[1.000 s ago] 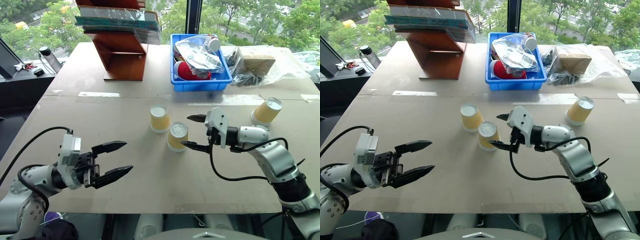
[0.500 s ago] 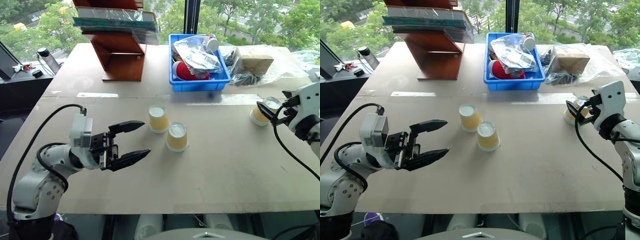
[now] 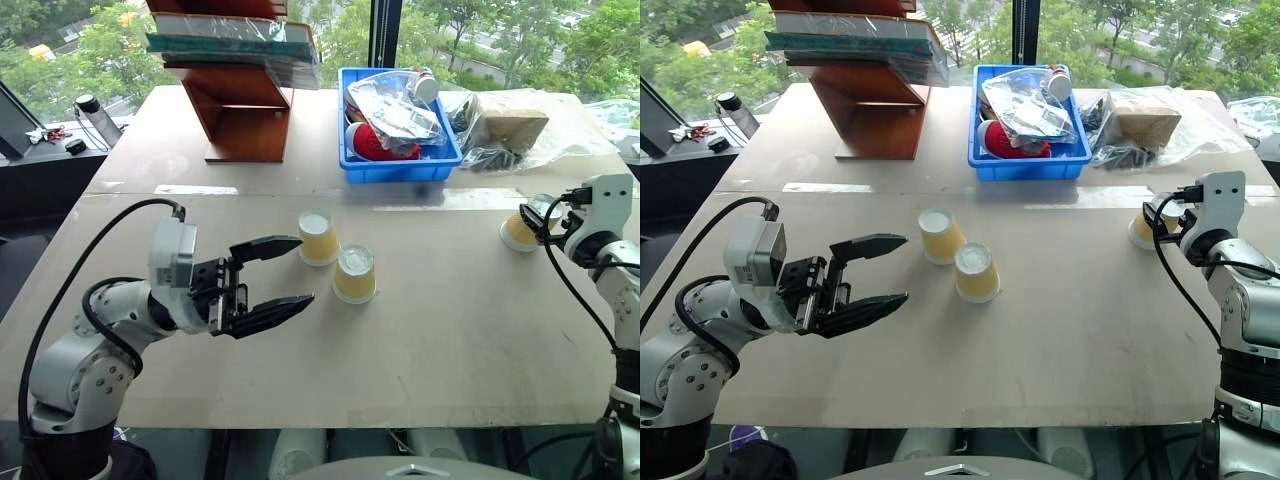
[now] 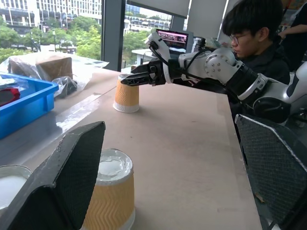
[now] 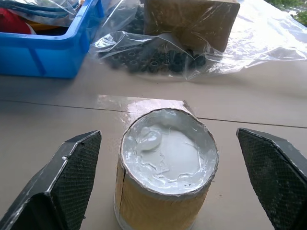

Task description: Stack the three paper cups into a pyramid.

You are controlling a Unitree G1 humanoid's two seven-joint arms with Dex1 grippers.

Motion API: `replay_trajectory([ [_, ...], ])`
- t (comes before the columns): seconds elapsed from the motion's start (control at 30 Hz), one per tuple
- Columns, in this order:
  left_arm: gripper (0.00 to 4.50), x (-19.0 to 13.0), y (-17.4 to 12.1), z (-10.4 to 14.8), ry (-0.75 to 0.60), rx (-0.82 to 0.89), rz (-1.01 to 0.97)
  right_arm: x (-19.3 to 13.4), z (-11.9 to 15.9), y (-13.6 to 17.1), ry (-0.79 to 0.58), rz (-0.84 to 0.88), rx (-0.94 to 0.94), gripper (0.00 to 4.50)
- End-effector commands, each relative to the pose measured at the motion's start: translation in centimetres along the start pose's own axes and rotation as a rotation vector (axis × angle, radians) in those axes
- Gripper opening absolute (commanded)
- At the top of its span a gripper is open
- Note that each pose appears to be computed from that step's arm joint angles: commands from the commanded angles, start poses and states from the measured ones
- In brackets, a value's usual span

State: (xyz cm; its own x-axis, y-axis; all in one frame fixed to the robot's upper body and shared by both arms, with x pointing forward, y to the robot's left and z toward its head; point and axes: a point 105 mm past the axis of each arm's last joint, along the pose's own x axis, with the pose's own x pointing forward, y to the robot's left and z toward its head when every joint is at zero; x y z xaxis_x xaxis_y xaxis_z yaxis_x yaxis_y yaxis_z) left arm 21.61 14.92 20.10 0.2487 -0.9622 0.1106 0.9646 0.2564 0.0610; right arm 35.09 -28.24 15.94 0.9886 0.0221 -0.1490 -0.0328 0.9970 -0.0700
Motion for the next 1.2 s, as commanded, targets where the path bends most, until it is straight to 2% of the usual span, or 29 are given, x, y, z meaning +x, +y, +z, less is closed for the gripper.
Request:
replay_trajectory([
  [0.03, 4.5, 0.3, -0.7, 0.5, -0.004, 0.036, -0.029, 0.3, 0.7, -0.4, -0.031, -0.015, -0.007, 4.47],
  [0.33, 4.5, -0.1, -0.3, 0.3, -0.006, 0.036, 0.005, 0.8, 0.1, -0.9, -0.035, -0.027, 0.002, 4.47],
  [0.47, 4.5, 0.0, -0.1, 0.4, -0.014, 0.028, 0.025, 0.3, 1.2, 0.2, -0.083, 0.045, -0.016, 4.47],
  [0.63, 4.5, 0.0, 0.1, 0.2, -0.011, 0.023, 0.023, 0.1, 0.4, 0.1, -0.056, 0.044, -0.005, 4.47],
  [0.67, 4.5, -0.1, 0.1, 0.2, -0.011, 0.022, 0.023, 0.1, 0.1, 0.1, -0.044, 0.045, -0.006, 3.97],
  [0.7, 4.5, -0.1, 0.2, 0.1, -0.011, 0.022, 0.023, 0.1, -0.1, 0.1, -0.036, 0.044, -0.007, 3.78],
  [0.77, 4.5, -0.3, 0.3, 0.0, -0.011, 0.021, 0.024, 0.1, -0.3, 0.1, -0.031, 0.041, -0.009, 2.88],
  [0.8, 4.5, -0.4, 0.3, -0.1, -0.011, 0.02, 0.024, 0.1, -0.3, 0.1, -0.032, 0.04, -0.011, 2.57],
  [1.0, 4.5, -0.9, 0.1, -0.4, -0.011, 0.019, 0.024, -0.2, 0.3, 0.5, -0.059, 0.06, -0.038, 2.57],
  [1.07, 4.5, -1.1, 0.1, -0.6, -0.01, 0.018, 0.026, -0.6, 1.2, 1.4, -0.096, 0.116, -0.066, 2.57],
  [1.1, 4.5, -1.2, 0.1, -0.7, -0.009, 0.018, 0.028, -0.9, 1.6, 2.1, -0.111, 0.159, -0.072, 2.57],
  [1.2, 4.5, -1.7, 0.1, -1.0, -0.005, 0.014, 0.034, -3.4, 2.6, 7.8, -0.147, 0.496, -0.112, 2.57],
])
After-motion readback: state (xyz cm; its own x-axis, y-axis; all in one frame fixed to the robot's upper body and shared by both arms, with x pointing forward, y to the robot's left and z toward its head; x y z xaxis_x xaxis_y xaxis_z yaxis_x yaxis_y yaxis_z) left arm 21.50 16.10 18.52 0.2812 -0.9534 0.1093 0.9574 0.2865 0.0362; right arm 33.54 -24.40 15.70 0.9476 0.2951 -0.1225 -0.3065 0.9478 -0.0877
